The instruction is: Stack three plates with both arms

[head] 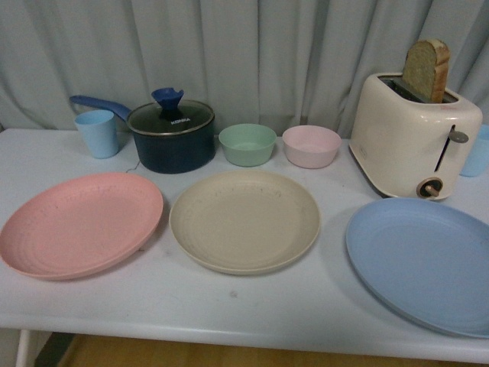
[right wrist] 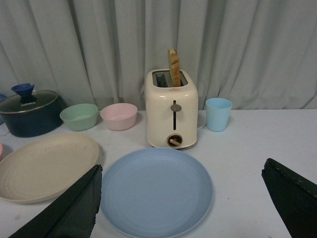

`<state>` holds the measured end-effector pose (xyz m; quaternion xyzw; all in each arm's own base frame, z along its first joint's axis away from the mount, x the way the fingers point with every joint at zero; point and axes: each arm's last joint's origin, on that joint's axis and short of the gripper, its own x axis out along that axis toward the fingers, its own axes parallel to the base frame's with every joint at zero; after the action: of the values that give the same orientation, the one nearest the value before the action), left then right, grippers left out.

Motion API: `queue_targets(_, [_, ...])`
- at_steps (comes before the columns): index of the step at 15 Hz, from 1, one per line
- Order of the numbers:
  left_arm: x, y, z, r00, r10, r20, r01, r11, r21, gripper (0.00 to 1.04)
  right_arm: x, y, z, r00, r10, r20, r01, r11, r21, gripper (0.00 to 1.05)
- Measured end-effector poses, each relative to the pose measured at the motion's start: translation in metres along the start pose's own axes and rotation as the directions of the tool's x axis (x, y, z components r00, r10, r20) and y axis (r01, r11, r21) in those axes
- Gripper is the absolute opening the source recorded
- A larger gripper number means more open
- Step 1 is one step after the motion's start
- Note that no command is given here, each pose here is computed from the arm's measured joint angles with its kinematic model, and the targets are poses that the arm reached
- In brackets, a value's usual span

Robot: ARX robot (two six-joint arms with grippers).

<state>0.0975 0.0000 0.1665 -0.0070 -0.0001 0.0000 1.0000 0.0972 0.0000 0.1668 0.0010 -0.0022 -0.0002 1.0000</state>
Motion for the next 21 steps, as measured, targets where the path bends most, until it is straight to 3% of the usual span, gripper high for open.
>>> queue_targets(21, [0.0,0.0,0.0,1.0,0.0,0.0,0.0,1.0,0.0,0.98,0.0,0.0,0.0,1.0,0.0,0.0,0.0,1.0,0.0,0.98])
